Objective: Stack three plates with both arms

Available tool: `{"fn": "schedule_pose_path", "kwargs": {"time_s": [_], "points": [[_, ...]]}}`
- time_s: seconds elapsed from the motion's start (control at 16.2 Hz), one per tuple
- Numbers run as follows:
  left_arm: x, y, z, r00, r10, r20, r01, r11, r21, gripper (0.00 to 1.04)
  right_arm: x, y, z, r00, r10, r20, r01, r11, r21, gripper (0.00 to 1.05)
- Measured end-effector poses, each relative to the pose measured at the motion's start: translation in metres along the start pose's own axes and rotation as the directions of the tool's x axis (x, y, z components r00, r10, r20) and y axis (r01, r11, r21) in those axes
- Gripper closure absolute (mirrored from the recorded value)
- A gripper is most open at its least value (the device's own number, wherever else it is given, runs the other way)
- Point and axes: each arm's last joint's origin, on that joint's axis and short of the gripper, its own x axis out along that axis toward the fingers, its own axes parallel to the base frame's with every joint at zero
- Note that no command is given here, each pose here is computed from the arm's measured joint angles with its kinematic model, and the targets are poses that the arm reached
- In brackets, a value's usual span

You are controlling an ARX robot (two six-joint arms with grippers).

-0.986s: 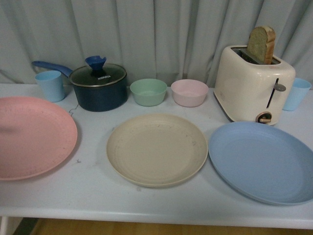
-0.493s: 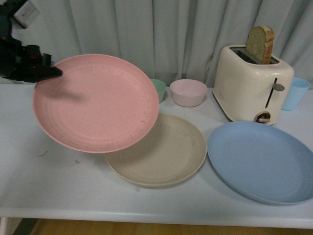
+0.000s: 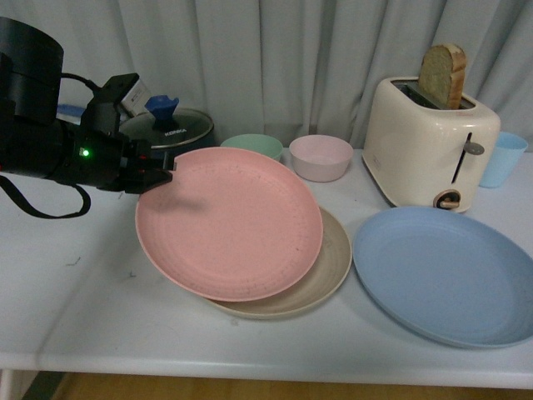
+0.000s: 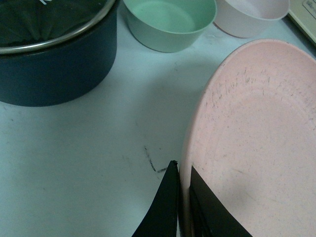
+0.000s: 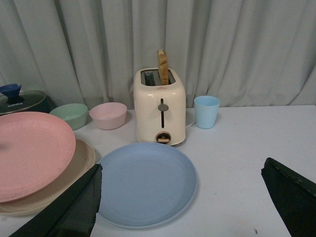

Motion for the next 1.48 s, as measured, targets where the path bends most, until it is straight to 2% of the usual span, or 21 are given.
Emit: {"fn": "schedule_pose_path", "kwargs": {"time_s": [0.12, 0.43, 0.62, 0.68, 0.8, 0.92, 1.11, 1.23, 1.29, 1.36, 1.42, 1.48], "points": [[0.007, 0.003, 0.001, 1.0, 0.006, 0.008, -0.006, 0.999, -0.038, 1.02, 0.0, 0.0, 0.0, 1.0, 0.0, 0.0, 0.0, 1.0, 0.0, 0.06], [0.027, -0.001, -0.016, 1.0, 0.006, -0.026, -0.008, 0.996, -0.088, 1.02, 0.0, 0.0, 0.0, 1.0, 0.0, 0.0, 0.0, 1.0, 0.0, 0.06], [0.031, -0.006, -0.014, 1.0, 0.001, -0.027, -0.004, 0.995, -0.101, 1.02, 0.0, 0.0, 0.0, 1.0, 0.0, 0.0, 0.0, 1.0, 0.0, 0.06], [0.031, -0.006, -0.014, 0.999, -0.018, -0.032, 0.015, 0.993, -0.119, 0.94, 0.0, 0.0, 0.0, 1.0, 0.0, 0.0, 0.0, 1.0, 0.0, 0.06], [0.03, -0.007, -0.016, 0.999, -0.042, -0.034, 0.037, 0.989, -0.142, 0.68, 0.0, 0.0, 0.0, 1.0, 0.0, 0.0, 0.0, 1.0, 0.0, 0.06], [0.013, -0.013, -0.011, 0.999, -0.044, 0.013, 0.045, 0.989, -0.138, 0.43, 0.0, 0.0, 0.0, 1.0, 0.0, 0.0, 0.0, 1.0, 0.0, 0.06], [-0.041, -0.037, 0.021, 0.969, -0.061, 0.239, 0.07, 0.997, -0.03, 0.06, 0.0, 0.0, 0.0, 1.0, 0.0, 0.0, 0.0, 1.0, 0.0, 0.06], [-0.078, -0.057, 0.028, 0.946, -0.046, 0.322, 0.032, 0.998, 0.047, 0.07, 0.0, 0.0, 0.0, 1.0, 0.0, 0.0, 0.0, 1.0, 0.0, 0.06], [-0.096, -0.068, 0.026, 0.876, 0.099, 0.472, -0.137, 0.99, 0.046, 0.16, 0.0, 0.0, 0.0, 1.0, 0.0, 0.0, 0.0, 1.0, 0.0, 0.06], [-0.132, -0.074, 0.01, 0.788, 0.265, 0.555, -0.3, 0.953, -0.029, 0.3, 0.0, 0.0, 0.0, 1.0, 0.0, 0.0, 0.0, 1.0, 0.0, 0.06], [-0.168, -0.072, -0.007, 0.753, 0.357, 0.553, -0.376, 0.923, -0.084, 0.43, 0.0, 0.0, 0.0, 1.0, 0.0, 0.0, 0.0, 1.0, 0.0, 0.06], [-0.201, -0.065, -0.026, 0.74, 0.392, 0.546, -0.403, 0.909, -0.107, 0.56, 0.0, 0.0, 0.0, 1.0, 0.0, 0.0, 0.0, 1.0, 0.0, 0.06]]}}
